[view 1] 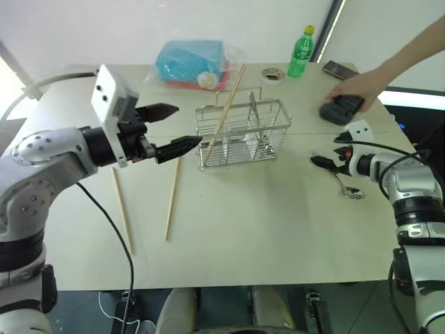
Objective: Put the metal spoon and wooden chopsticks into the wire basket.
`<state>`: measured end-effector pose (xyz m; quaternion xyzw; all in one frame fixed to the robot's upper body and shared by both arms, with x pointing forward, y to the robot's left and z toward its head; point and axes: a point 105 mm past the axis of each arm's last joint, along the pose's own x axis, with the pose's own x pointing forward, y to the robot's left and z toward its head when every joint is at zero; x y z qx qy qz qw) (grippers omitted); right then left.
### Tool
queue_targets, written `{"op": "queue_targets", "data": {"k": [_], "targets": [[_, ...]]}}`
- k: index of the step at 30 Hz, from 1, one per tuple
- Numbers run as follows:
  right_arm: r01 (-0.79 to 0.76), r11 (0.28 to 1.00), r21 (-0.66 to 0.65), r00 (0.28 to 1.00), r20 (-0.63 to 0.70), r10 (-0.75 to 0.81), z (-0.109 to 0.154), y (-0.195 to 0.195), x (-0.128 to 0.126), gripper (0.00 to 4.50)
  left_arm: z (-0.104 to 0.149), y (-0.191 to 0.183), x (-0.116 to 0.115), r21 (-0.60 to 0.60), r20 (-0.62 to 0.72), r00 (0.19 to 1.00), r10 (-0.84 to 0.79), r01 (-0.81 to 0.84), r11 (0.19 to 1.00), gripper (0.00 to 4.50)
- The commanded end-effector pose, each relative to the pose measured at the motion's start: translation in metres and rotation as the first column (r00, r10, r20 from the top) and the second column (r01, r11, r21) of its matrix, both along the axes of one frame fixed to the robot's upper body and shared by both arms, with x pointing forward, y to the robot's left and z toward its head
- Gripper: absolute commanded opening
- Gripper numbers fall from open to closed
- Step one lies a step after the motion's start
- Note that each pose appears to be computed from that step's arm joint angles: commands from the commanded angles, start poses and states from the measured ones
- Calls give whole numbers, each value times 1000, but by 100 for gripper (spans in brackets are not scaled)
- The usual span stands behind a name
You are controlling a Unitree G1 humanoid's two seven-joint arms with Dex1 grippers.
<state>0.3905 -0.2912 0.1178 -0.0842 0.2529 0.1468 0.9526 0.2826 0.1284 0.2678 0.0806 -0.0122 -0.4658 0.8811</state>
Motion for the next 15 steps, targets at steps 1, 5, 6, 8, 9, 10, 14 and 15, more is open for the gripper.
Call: {"op": "queue_targets", "data": {"k": [1,5,6,8,9,10,14,15], "targets": [[1,999,-33,1000,16,-1,9,-10,-3,445,7,1,-7,7,27,1000,-7,7,1000,450],[-10,999,-47,1000,-28,8,-1,-14,-11,445,1,0,-11,23,-8,1000,-24,24,999,450],[-7,999,-39,999,-38,5,-3,-14,-13,445,1,-1,-14,22,-16,999,-38,38,999,450],[-1,1000,-26,999,-52,0,-4,-15,-16,445,1,-2,-16,23,-23,998,-52,52,998,450],[3,1000,-12,998,-67,-4,-7,-15,-19,445,1,-3,-16,25,-30,998,-56,57,998,450],[6,1000,-4,997,-76,-6,-8,-15,-21,445,1,-2,-17,26,-35,998,-58,59,998,450],[34,999,5,993,-109,-33,-16,-18,-28,445,-3,-4,-18,42,-59,995,-80,83,996,450],[41,999,9,992,-116,-40,-17,-18,-29,445,-3,-5,-19,44,-67,993,-94,97,994,450]]}}
